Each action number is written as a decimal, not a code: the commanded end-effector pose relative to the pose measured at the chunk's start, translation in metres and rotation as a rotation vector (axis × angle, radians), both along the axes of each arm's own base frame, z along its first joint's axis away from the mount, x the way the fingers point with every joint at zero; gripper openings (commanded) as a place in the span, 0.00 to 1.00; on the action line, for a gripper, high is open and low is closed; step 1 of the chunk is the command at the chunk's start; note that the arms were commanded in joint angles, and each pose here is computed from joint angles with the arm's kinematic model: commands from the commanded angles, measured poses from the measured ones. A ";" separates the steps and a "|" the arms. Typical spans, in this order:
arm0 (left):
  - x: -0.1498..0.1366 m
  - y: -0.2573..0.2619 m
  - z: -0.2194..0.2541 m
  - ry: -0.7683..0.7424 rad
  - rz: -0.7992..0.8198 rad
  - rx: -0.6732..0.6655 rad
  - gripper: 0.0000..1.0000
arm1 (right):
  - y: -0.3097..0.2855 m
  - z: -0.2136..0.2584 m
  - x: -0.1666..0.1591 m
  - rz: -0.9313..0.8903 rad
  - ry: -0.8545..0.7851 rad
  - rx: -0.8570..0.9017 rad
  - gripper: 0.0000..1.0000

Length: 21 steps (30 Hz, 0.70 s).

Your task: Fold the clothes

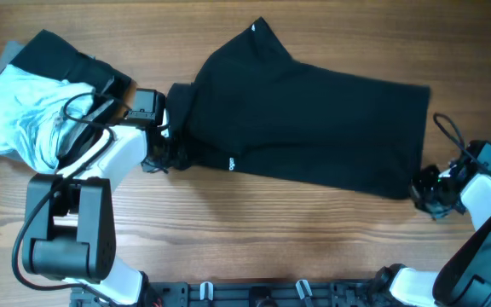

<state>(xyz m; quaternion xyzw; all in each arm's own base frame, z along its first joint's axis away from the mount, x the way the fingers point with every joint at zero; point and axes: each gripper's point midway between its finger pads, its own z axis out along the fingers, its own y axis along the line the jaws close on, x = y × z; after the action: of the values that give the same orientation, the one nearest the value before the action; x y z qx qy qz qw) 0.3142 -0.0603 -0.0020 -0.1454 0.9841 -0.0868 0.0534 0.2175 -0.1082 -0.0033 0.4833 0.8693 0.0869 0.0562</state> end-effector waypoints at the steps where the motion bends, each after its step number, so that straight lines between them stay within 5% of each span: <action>1: -0.020 0.013 0.011 0.092 0.032 0.020 0.04 | -0.020 0.015 -0.023 -0.067 0.127 -0.111 0.04; 8: -0.054 0.033 0.026 0.226 0.132 0.015 0.05 | -0.029 0.040 -0.024 -0.091 0.099 -0.180 0.05; 10: -0.059 0.033 0.028 0.246 0.133 0.015 0.40 | -0.028 0.041 -0.025 -0.086 0.101 -0.180 0.38; 11: -0.062 0.032 0.029 0.260 0.132 0.007 0.47 | -0.028 0.041 -0.025 -0.081 0.099 -0.181 0.49; 13: -0.064 0.027 0.034 0.278 0.123 -0.016 0.60 | -0.029 0.044 -0.023 -0.078 0.094 -0.180 0.53; 17: -0.061 0.027 0.052 0.287 0.094 -0.017 0.62 | -0.038 0.070 -0.008 -0.068 0.054 -0.198 0.56; 21: -0.014 0.012 0.093 0.123 0.001 -0.102 0.56 | -0.029 0.109 0.037 0.069 -0.148 -0.131 0.56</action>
<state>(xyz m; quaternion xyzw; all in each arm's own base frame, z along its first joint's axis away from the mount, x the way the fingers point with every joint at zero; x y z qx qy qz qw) 0.2551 -0.0346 0.0515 -0.2030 0.9724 -0.0679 -0.0926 0.2150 -0.1395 0.0679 0.4999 0.8627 0.0065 0.0755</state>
